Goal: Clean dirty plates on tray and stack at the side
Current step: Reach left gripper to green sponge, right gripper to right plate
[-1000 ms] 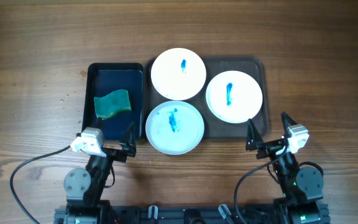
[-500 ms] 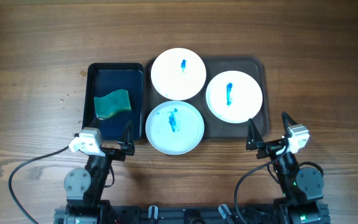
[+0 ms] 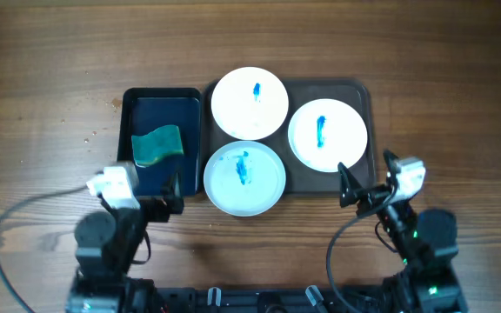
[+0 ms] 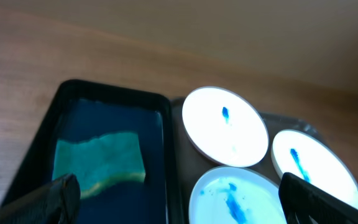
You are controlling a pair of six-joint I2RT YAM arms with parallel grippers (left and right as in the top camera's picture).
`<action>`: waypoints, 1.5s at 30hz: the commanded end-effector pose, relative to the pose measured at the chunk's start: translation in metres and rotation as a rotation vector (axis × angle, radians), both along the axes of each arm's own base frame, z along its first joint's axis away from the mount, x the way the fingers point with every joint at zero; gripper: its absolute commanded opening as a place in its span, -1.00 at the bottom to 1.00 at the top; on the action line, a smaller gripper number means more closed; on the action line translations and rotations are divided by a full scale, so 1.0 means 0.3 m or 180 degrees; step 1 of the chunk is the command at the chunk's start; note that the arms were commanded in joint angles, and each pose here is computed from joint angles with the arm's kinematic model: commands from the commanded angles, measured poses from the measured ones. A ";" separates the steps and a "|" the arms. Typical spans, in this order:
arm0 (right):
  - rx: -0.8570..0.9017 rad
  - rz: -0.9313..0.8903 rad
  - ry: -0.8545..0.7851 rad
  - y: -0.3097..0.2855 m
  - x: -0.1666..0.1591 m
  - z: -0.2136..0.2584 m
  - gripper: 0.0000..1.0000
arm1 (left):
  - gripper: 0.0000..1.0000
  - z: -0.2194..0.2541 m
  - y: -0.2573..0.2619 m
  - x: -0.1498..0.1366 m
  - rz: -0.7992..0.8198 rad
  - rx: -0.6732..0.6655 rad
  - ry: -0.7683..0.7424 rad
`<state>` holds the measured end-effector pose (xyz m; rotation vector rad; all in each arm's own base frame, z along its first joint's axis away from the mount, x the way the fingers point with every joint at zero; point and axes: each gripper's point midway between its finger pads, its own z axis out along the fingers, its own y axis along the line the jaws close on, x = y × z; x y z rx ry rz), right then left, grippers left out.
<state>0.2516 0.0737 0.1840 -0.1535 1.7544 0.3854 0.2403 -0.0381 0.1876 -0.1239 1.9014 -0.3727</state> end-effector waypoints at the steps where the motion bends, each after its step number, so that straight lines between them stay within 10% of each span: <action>1: -0.0051 0.0183 0.0294 0.041 0.060 0.126 0.99 | 0.99 0.134 0.007 0.059 0.0033 0.0098 0.0325; 8: -0.0317 0.0243 0.1610 0.072 0.232 0.207 1.00 | 1.00 0.171 0.062 0.172 0.0253 0.0456 0.1851; 19: -0.0177 0.0484 0.2202 0.135 0.289 0.100 0.85 | 1.00 -0.052 0.033 0.279 0.0167 0.0278 0.2704; 24: -0.0345 0.0132 0.2587 0.069 0.264 0.008 0.67 | 0.61 -0.177 0.183 0.320 0.0793 0.0084 0.3054; 37: -0.0368 0.0145 0.2590 0.069 0.265 0.003 0.74 | 0.29 -0.373 0.163 0.434 -0.1733 0.2104 0.2629; 45: -0.0369 0.0145 0.2601 0.070 0.270 -0.004 0.83 | 0.07 -0.393 0.111 0.386 -0.2523 0.2337 0.2410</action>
